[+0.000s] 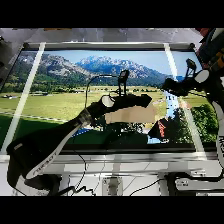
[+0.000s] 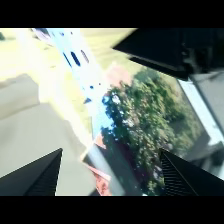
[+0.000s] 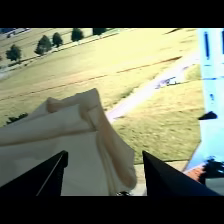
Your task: Fold the clothes and pants, and hang the long-sleeved shirts on hangers.
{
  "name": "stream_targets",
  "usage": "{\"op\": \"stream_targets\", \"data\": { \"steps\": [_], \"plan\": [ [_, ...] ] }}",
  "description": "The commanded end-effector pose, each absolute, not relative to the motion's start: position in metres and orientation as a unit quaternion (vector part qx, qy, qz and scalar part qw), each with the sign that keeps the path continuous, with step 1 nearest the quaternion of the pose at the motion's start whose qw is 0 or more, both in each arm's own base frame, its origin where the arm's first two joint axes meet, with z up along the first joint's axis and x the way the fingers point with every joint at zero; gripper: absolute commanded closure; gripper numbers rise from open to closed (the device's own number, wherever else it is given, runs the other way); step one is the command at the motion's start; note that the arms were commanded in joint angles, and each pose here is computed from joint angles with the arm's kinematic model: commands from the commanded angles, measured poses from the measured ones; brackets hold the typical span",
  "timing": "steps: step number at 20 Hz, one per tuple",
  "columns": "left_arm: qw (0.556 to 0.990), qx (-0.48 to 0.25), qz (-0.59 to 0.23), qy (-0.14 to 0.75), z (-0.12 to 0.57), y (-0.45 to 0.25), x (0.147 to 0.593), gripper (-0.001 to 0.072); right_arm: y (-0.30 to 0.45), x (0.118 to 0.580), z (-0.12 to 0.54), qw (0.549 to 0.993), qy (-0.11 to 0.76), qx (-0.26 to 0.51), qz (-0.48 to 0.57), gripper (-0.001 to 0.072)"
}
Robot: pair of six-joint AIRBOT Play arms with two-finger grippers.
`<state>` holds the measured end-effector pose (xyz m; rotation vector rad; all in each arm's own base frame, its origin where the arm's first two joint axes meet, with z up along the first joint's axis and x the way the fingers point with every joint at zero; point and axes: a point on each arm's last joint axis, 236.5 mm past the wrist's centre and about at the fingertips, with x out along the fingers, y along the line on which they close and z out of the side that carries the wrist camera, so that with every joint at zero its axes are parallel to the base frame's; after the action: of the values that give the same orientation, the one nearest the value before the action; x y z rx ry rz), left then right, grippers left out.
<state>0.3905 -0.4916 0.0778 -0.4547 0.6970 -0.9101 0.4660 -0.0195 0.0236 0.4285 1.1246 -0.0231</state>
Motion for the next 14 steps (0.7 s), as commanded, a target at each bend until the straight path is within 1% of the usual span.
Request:
{"op": "stream_targets", "data": {
  "steps": [1,2,4,6,7,8,10,12,14],
  "plan": [
    [0.840,-0.174,-0.422,0.292,0.086,-0.487,0.400,-0.0013,-0.056,0.441,-0.008,0.792,0.582,0.181,-0.018,0.0182],
    [0.843,-0.158,-0.427,0.287,0.091,-0.479,0.403,-0.0013,-0.055,0.435,-0.021,0.778,0.602,0.182,-0.003,0.0182],
    [0.845,-0.130,-0.435,0.283,0.100,-0.462,0.409,-0.0012,-0.031,0.425,-0.044,0.744,0.634,0.197,0.076,0.0182],
    [0.843,-0.127,-0.437,0.288,0.108,-0.445,0.415,-0.0012,-0.003,0.424,-0.060,0.721,0.640,0.224,0.144,0.0181],
    [0.842,-0.128,-0.436,0.292,0.109,-0.437,0.419,-0.0012,0.005,0.430,-0.069,0.717,0.636,0.239,0.155,0.0172],
    [0.841,-0.129,-0.434,0.297,0.108,-0.430,0.422,-0.0011,0.011,0.438,-0.078,0.718,0.630,0.252,0.154,0.0098],
    [0.837,-0.129,-0.432,0.310,0.103,-0.417,0.429,-0.0012,0.029,0.449,-0.095,0.710,0.627,0.280,0.157,0.0021],
    [0.836,-0.119,-0.429,0.321,0.097,-0.403,0.434,-0.0011,0.055,0.449,-0.111,0.691,0.636,0.296,0.173,0.0022],
    [0.831,-0.121,-0.428,0.334,0.092,-0.393,0.437,-0.0011,0.080,0.445,-0.122,0.682,0.646,0.282,0.193,0.0026]
  ]
}}
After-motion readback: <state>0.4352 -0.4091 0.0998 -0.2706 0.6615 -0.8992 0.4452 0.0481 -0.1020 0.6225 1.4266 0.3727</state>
